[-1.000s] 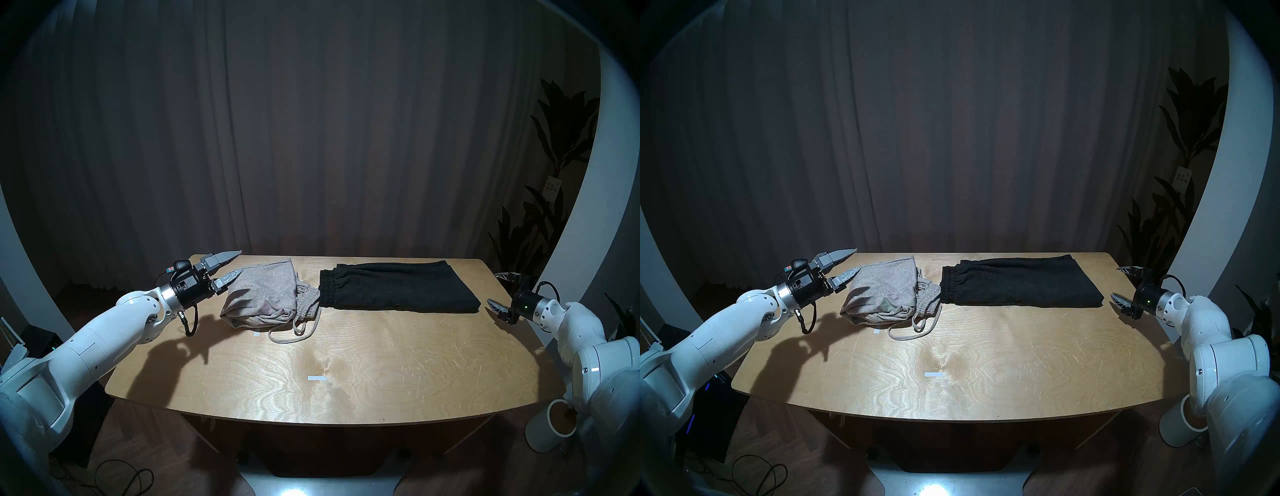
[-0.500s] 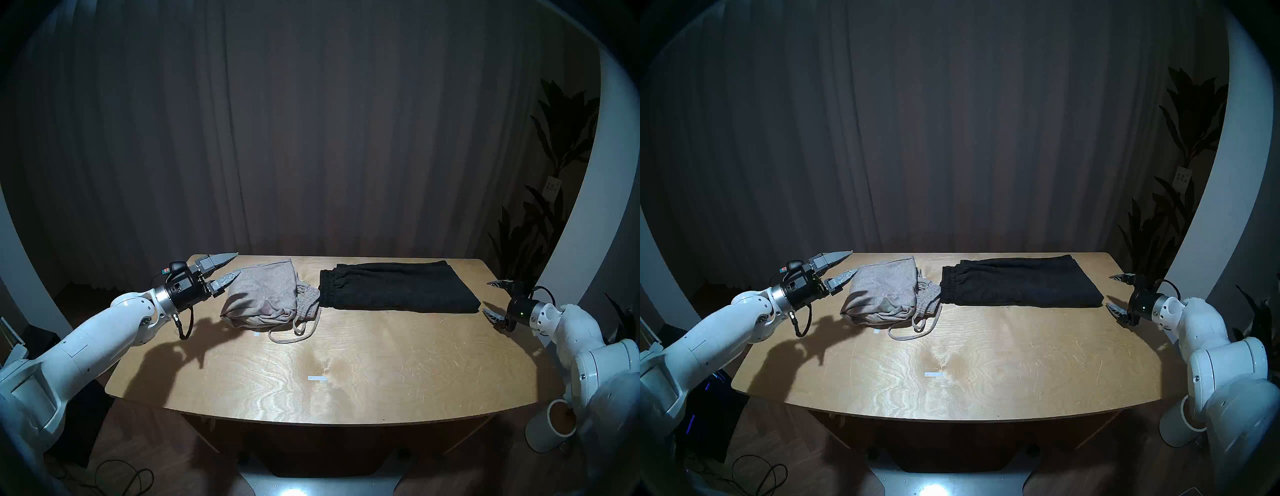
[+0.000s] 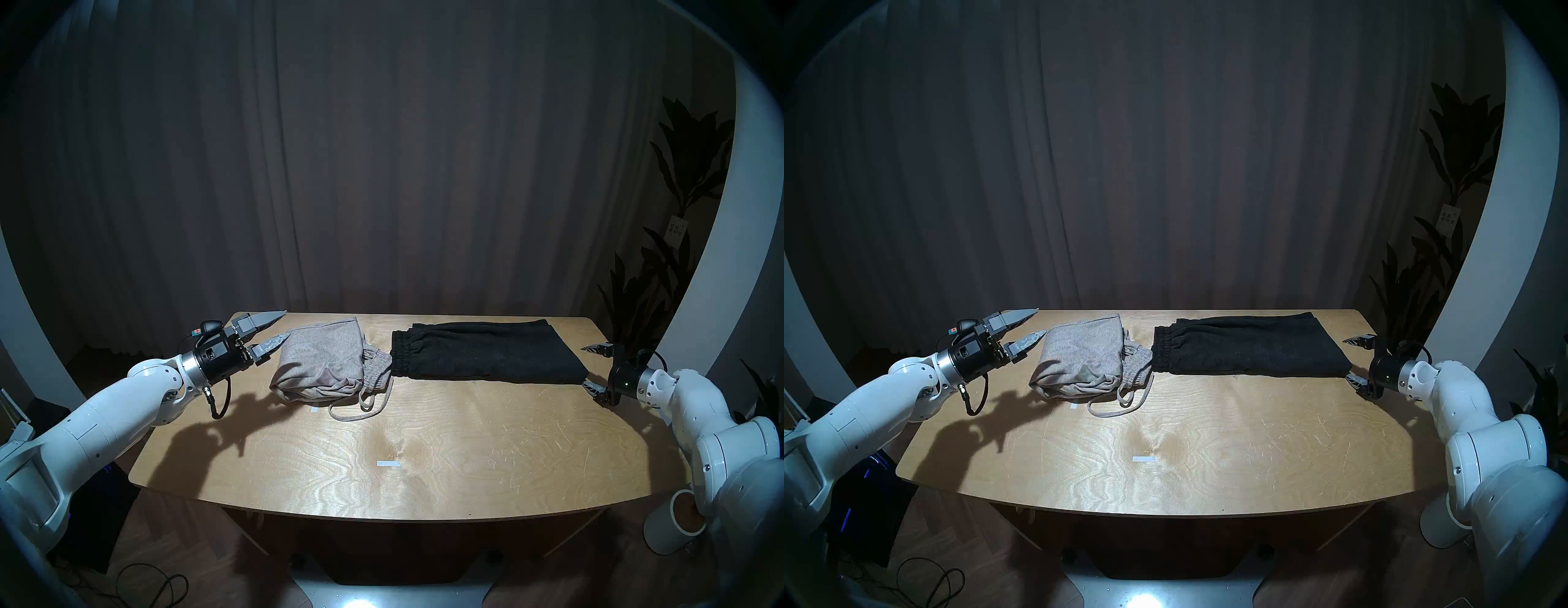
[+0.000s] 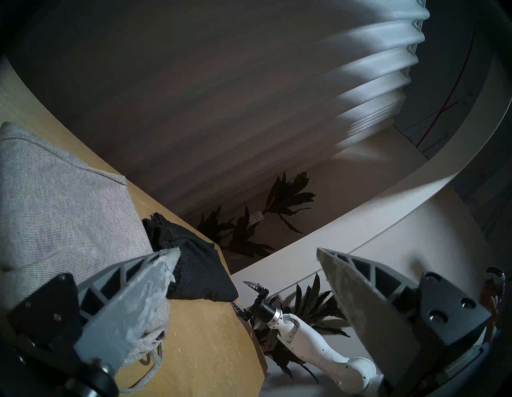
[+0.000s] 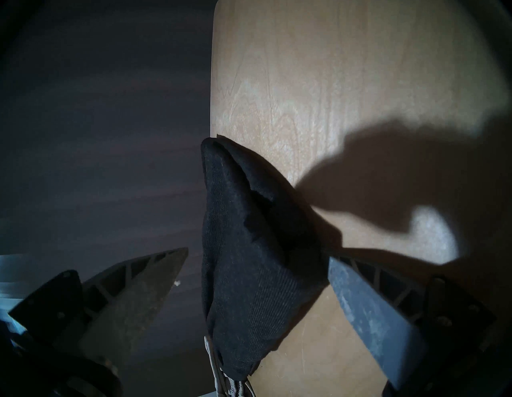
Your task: Fold pants twice and stack them
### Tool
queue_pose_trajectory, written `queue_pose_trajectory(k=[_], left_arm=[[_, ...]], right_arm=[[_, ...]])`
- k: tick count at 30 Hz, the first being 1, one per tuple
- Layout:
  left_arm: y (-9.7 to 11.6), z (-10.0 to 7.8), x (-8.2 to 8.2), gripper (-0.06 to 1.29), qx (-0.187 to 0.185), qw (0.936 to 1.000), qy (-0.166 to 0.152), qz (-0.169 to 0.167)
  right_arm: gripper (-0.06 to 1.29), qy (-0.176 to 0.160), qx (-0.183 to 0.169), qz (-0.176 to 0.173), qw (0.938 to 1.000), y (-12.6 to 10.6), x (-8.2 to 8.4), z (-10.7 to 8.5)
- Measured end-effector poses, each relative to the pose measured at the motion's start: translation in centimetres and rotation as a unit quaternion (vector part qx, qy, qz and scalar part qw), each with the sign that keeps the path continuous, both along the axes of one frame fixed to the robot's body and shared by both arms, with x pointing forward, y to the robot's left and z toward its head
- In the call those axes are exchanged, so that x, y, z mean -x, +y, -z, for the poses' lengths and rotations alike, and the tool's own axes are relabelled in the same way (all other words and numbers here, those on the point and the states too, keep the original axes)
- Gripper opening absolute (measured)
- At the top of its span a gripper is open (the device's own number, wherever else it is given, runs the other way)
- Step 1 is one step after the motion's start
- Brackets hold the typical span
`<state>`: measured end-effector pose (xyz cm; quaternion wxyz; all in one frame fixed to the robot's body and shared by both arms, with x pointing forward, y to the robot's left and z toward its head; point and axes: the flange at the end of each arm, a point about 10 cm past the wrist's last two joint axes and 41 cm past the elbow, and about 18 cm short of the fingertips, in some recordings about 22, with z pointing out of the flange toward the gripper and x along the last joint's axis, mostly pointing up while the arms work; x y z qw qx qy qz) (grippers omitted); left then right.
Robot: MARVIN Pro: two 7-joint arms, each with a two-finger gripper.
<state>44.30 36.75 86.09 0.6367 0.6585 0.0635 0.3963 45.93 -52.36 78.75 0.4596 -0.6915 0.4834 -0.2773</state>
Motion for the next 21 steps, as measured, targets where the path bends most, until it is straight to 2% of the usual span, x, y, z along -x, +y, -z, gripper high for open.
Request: queue_pose_trajectory(k=[21], left_arm=[[0.2,-1.1,1.4,1.26,-0.001,0.9998,-0.013,0.016]], right_arm=[[1.25,-0.005,0.022,-0.049,0.9985,3.0,-1.7,-0.3]])
